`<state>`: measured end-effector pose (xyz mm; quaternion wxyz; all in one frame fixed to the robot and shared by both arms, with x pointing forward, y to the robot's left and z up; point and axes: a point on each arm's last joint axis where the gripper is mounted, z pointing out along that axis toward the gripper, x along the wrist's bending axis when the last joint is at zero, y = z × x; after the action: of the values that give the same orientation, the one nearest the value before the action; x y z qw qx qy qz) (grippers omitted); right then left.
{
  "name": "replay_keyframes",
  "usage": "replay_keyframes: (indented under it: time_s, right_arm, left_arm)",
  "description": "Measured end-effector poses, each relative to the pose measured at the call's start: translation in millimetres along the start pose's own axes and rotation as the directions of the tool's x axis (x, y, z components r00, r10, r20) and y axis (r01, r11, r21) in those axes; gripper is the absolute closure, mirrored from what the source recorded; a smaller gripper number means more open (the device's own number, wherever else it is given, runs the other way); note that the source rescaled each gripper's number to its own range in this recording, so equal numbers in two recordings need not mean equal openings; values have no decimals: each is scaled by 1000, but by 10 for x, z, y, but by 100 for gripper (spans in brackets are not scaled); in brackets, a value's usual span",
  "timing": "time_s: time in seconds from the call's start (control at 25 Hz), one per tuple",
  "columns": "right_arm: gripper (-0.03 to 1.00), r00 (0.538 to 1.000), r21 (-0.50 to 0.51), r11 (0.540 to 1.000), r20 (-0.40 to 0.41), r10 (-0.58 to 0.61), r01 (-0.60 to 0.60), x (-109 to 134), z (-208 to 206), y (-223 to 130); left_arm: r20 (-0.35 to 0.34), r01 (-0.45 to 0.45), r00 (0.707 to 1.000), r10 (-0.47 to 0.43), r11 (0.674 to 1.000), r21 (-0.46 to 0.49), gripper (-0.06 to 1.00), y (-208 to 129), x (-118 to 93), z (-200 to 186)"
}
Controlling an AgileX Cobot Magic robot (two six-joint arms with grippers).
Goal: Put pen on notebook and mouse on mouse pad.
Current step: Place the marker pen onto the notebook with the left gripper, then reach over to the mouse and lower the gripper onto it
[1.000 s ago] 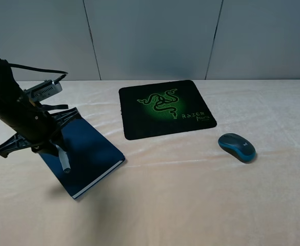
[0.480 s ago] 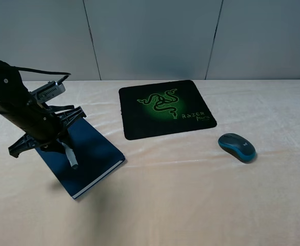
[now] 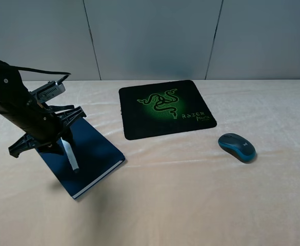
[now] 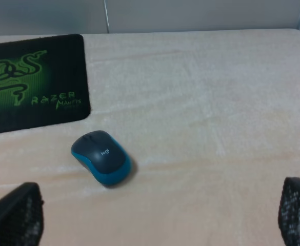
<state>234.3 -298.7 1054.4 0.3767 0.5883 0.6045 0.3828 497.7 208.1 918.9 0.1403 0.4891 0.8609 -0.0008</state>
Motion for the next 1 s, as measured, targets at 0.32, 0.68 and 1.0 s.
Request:
replay_keyframes:
  time_s: [0.32, 0.68, 1.0]
  right_arm:
    - [-3, 1000, 0, 1000, 0, 0, 0, 0, 0, 0]
    - [-3, 1000, 0, 1000, 0, 0, 0, 0, 0, 0]
    - [-3, 1000, 0, 1000, 0, 0, 0, 0, 0, 0]
  left_arm:
    - [1, 0, 1000, 0, 1000, -1, -3, 1, -1, 0]
    - [0, -57, 998, 57, 998, 11, -5, -40, 20, -199]
    - [-15, -162, 987, 161, 984, -70, -5, -131, 168, -840]
